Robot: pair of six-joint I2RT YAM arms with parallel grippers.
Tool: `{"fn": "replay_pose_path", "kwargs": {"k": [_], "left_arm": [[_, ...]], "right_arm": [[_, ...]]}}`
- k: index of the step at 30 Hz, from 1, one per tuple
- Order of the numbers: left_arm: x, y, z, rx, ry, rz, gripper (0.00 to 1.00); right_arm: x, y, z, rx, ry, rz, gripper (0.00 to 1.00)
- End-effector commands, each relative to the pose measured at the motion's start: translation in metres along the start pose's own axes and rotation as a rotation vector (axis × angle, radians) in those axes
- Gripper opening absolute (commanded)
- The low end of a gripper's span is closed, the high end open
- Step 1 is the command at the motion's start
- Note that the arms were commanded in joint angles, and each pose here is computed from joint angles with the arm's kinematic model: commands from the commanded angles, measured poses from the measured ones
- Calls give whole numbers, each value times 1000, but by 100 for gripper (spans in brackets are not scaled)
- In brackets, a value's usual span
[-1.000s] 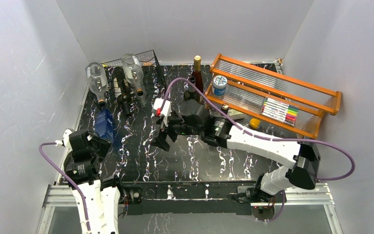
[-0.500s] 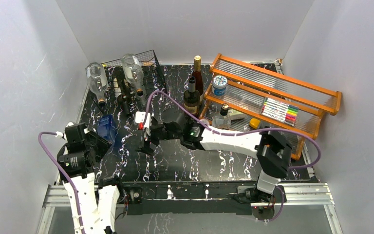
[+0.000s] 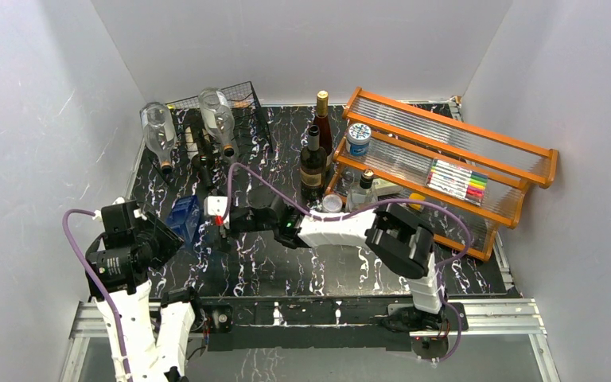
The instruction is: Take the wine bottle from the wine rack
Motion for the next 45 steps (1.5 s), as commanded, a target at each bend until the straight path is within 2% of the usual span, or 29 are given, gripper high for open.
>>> {"fn": "replay_pose_path", "kwargs": {"k": [1,13,17,20,23,25,26,28,31,33,34,41,45], "left_arm": [[12,-11,4,-27,23,71,0],[16,-15,4,-40,18,107,0],[19,-18,0,-63,1,120,0],[22,-19,-3,-67,-18,130,0],[26,-24,-4,-70,-41,169,2],[28,-26,-5,-71,-54,184,11],[29,-27,-6,-74,-60,193,17],[31,-28,-7,-81,-66,199,35],[36,-31,-12,-97,-90,211,64],[41,-35,-16,-118,-114,235,94],[44,-37,-19,-130,-131,251,98],[76,-50,-55,-211,-344,289,98],[98,-57,-76,-236,-485,323,98]], "right_arm": [[-21,-14,-51,167,-174,27,98],[-59,-9,-32,256,-188,42,98],[-60,-7,-34,262,-203,49,86],[-58,-6,-39,255,-226,63,73],[-56,-5,-42,248,-242,67,69],[-55,-5,-46,239,-256,65,59],[-54,-5,-49,232,-263,65,49],[-52,-5,-53,218,-277,69,41],[-45,-6,-59,195,-305,97,31],[-39,-7,-63,189,-319,117,26],[-36,-7,-64,186,-323,125,23],[-13,-15,-80,104,-340,211,13],[6,-22,-88,26,-315,285,13]]}}
Point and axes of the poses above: each gripper's point midway between its finger pads, its own x axis back along the fingers, its own y axis along the line the jaws close on, z = x × y, the point moved 2 cm from there along x, back along the fingers, and after that the axes turned 2 degrees about -x, right-handed, at the moved point
